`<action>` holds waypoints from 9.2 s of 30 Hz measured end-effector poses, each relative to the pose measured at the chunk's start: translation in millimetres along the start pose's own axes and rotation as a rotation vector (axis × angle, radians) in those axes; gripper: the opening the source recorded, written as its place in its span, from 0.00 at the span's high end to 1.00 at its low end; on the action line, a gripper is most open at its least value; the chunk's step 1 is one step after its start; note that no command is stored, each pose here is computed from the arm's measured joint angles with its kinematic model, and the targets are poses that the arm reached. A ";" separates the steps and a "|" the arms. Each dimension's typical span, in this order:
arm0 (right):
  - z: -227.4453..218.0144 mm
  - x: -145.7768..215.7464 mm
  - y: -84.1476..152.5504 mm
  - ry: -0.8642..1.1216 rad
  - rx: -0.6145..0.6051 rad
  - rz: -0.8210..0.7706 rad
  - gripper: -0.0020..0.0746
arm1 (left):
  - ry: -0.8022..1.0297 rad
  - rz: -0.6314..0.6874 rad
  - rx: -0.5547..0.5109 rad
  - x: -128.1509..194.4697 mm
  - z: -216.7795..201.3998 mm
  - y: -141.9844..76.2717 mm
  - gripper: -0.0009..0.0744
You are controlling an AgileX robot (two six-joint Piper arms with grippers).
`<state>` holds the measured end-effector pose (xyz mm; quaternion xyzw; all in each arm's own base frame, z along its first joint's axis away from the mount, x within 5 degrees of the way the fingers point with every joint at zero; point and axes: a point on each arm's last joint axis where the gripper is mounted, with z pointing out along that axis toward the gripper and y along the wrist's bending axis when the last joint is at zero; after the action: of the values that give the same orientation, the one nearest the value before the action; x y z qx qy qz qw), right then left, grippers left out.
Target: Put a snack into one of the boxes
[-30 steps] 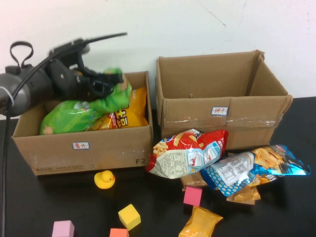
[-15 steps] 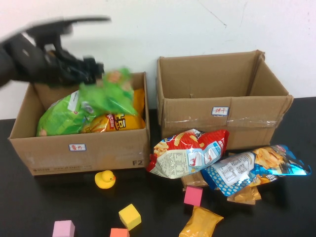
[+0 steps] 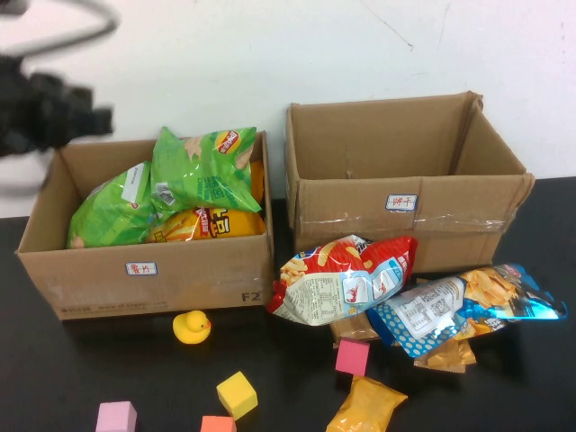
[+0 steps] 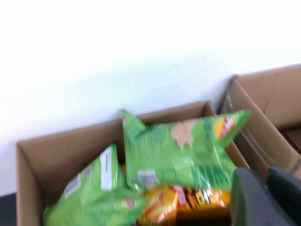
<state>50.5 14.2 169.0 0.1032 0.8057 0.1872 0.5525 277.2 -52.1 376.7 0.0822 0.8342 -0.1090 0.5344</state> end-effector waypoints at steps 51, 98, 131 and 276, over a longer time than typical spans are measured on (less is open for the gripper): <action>102.6 -106.9 142.4 1.036 -0.578 -1.241 0.98 | -0.081 -0.064 -0.192 202.4 -184.9 -1.8 0.99; 232.7 -3.3 174.1 1.243 -0.382 -0.952 0.31 | -0.086 -0.060 -0.188 202.0 -184.9 -1.9 0.99; 284.8 60.1 154.6 1.178 0.212 -0.068 0.31 | -0.086 -0.060 -0.188 202.0 -184.9 -1.9 0.99; -3.2 -8.0 -19.3 -0.043 0.285 -0.427 0.98 | -0.086 -0.057 -0.191 201.9 -185.0 -1.7 0.99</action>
<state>51.3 -6.9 168.8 0.0116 0.8156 -0.0512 0.5763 31.3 0.4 268.2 0.0024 0.8190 -0.0475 0.5718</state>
